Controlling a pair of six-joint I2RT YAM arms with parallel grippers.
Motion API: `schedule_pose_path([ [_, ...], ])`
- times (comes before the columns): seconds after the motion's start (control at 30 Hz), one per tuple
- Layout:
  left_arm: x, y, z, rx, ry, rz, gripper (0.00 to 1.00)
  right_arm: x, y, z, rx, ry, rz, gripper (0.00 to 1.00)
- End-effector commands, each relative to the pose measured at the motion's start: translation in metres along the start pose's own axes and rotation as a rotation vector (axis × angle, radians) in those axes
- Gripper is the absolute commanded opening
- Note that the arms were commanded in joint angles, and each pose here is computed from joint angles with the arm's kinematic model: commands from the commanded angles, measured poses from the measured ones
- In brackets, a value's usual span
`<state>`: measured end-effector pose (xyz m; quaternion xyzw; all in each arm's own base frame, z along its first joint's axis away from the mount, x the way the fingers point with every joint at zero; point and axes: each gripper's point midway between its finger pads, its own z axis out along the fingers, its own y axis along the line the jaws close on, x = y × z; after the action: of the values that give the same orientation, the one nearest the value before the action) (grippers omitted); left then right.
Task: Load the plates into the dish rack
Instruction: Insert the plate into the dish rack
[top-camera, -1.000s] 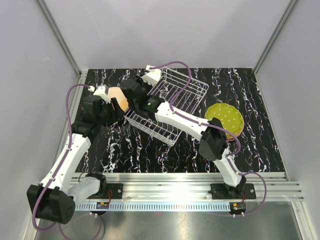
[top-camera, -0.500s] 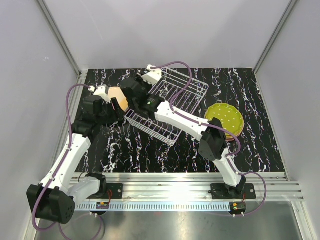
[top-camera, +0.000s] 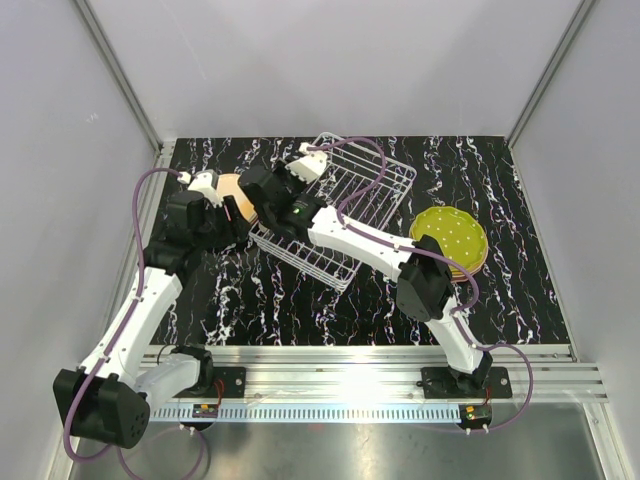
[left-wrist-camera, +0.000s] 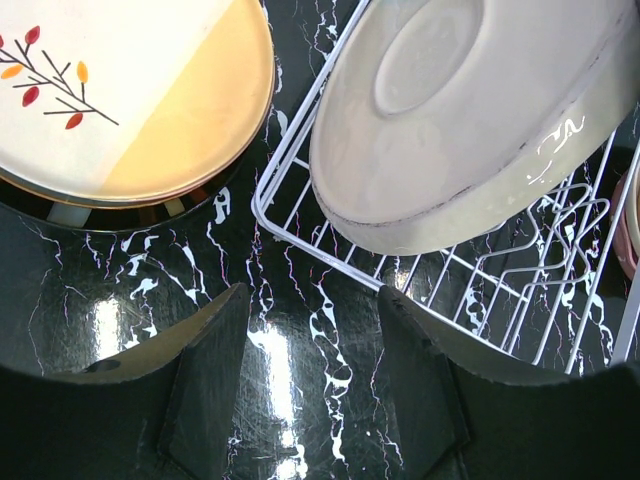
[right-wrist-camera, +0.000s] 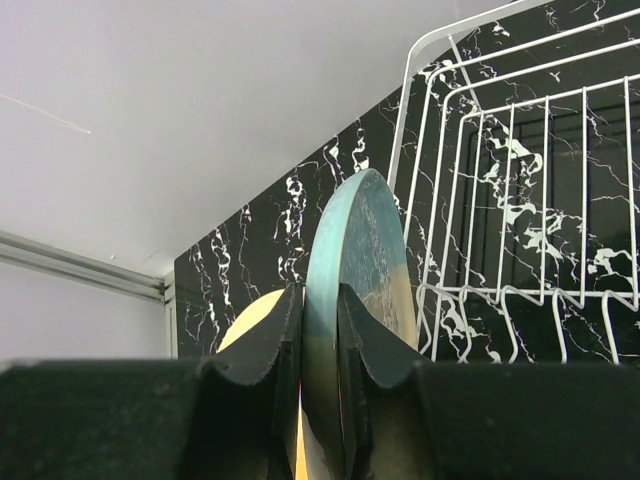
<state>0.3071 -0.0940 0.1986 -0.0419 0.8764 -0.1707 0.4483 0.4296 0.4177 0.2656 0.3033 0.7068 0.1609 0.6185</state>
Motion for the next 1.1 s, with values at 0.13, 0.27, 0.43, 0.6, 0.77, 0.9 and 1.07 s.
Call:
schedule_pose_path([
  [0.13,-0.010,-0.007,-0.005,0.024,-0.047,0.004,0.61,-0.048,0.027,-0.013,-0.034,-0.085,0.244,0.04],
  [0.27,-0.010,-0.007,-0.006,0.023,-0.049,0.006,0.62,-0.050,0.028,-0.011,-0.030,-0.099,0.221,0.09],
  [0.43,-0.010,-0.008,-0.006,0.024,-0.048,0.007,0.63,-0.045,0.031,-0.009,-0.036,-0.100,0.205,0.12],
  [0.6,-0.009,-0.008,-0.005,0.026,-0.045,0.007,0.63,-0.044,0.029,-0.006,-0.032,-0.109,0.193,0.16],
  [0.77,-0.009,-0.009,-0.005,0.027,-0.044,0.009,0.65,-0.045,0.029,-0.001,-0.037,-0.109,0.179,0.21],
  [0.9,-0.010,-0.009,-0.006,0.026,-0.046,0.009,0.68,-0.043,0.032,0.005,-0.055,-0.094,0.172,0.25],
  [1.07,-0.009,-0.008,-0.005,0.023,-0.044,0.008,0.70,-0.039,0.036,0.008,-0.074,-0.076,0.172,0.33],
])
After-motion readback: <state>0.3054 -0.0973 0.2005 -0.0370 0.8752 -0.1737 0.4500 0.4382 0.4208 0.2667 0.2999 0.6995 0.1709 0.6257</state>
